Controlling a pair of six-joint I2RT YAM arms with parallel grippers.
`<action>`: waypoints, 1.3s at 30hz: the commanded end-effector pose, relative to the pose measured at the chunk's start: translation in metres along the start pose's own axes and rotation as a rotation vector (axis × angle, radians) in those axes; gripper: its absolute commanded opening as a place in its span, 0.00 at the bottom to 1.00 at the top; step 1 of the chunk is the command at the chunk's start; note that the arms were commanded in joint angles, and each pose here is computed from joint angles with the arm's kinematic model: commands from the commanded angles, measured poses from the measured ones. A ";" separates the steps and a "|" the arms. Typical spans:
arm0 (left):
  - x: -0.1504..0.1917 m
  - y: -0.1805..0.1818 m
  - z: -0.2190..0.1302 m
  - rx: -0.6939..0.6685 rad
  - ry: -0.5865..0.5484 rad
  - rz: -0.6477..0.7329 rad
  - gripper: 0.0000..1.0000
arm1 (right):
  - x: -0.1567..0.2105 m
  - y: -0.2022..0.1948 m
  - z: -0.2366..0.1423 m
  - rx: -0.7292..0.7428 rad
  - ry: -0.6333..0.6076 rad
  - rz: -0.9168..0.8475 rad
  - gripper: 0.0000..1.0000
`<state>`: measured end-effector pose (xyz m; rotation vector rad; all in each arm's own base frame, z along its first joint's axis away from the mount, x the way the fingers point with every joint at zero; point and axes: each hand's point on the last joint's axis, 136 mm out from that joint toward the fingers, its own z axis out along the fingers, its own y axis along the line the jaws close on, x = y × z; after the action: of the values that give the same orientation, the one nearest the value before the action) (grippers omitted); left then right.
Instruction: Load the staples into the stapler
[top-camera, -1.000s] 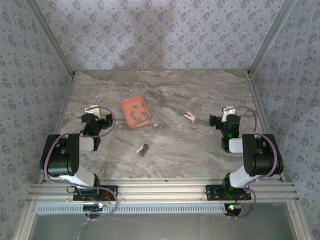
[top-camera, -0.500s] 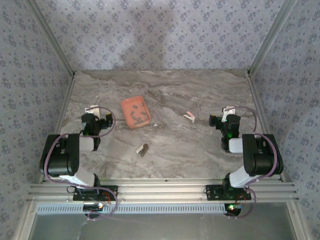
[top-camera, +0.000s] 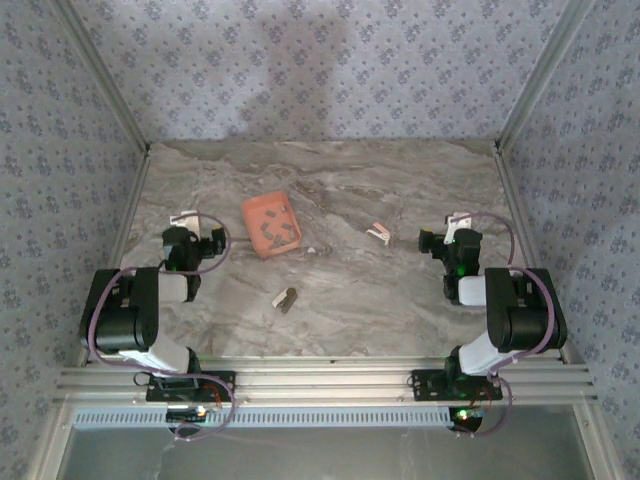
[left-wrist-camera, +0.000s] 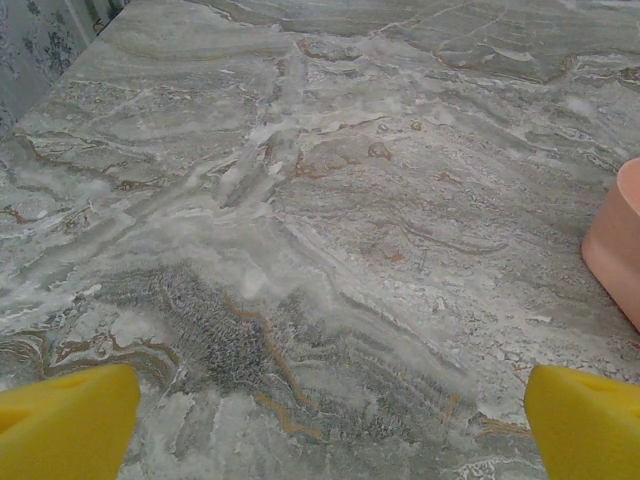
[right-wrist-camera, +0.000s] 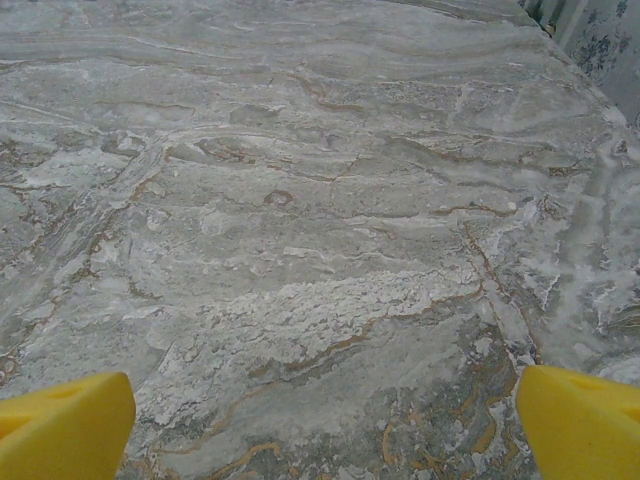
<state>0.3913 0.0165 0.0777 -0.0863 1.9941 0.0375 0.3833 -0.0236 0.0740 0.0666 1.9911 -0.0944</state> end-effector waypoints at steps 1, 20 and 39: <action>-0.013 0.000 0.002 0.012 -0.028 -0.006 0.98 | -0.013 -0.001 0.002 -0.004 -0.034 0.009 1.00; -0.080 -0.089 -0.096 0.351 0.144 -0.177 0.82 | -0.083 0.050 -0.094 -0.205 0.312 0.149 1.00; 0.028 -0.108 -0.136 0.315 0.563 -0.340 0.80 | 0.027 0.330 -0.242 -1.255 0.163 -0.950 0.99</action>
<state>0.2729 -0.0985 0.1153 -0.2230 2.4496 -0.5418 0.1965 0.3111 0.1414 -1.4160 1.9613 0.5415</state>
